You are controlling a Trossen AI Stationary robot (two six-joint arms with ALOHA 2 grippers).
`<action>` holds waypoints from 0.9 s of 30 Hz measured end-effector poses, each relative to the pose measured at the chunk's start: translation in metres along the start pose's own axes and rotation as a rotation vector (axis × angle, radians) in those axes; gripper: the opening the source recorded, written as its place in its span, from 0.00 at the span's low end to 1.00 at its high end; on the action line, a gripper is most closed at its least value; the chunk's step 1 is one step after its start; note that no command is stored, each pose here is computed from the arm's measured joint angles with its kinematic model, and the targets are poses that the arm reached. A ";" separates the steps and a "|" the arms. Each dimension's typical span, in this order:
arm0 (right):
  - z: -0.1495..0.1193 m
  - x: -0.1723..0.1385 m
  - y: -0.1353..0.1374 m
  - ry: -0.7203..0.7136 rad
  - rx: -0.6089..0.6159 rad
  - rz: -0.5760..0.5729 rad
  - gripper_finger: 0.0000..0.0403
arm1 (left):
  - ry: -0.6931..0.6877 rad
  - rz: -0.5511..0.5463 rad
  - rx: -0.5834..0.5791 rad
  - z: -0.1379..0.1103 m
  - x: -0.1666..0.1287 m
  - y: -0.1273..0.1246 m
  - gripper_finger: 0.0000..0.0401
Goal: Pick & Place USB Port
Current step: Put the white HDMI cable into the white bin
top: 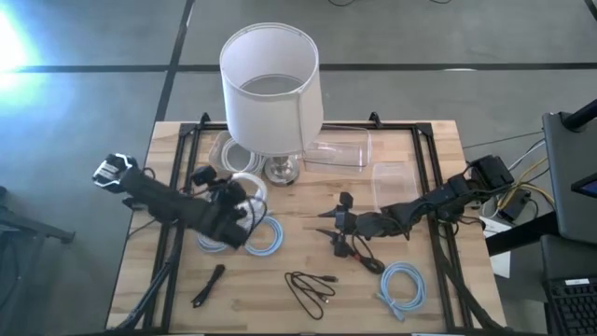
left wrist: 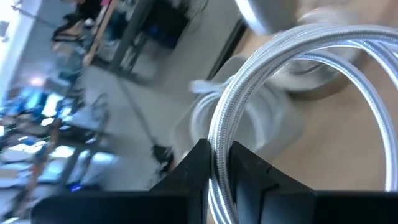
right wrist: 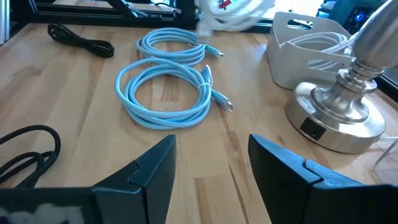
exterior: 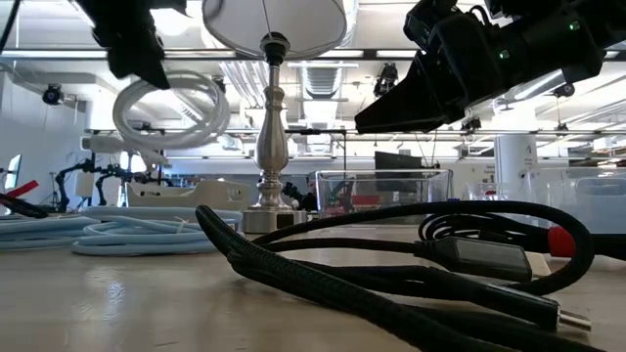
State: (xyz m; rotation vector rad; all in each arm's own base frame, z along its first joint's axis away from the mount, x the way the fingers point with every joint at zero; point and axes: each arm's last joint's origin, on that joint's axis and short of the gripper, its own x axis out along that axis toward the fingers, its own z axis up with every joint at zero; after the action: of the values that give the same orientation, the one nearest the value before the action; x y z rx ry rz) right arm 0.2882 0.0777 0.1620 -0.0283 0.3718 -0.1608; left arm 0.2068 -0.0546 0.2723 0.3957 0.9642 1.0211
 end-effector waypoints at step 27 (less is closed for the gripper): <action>0.000 0.000 0.000 0.001 0.033 -0.001 0.49 | -0.116 0.509 -0.029 -0.021 0.091 0.020 0.11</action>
State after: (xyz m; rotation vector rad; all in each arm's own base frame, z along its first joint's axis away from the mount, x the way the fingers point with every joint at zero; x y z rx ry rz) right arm 0.2882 0.0777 0.1620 0.0045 0.3704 -0.1675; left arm 0.1945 0.0301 0.2298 0.6897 0.7570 1.4523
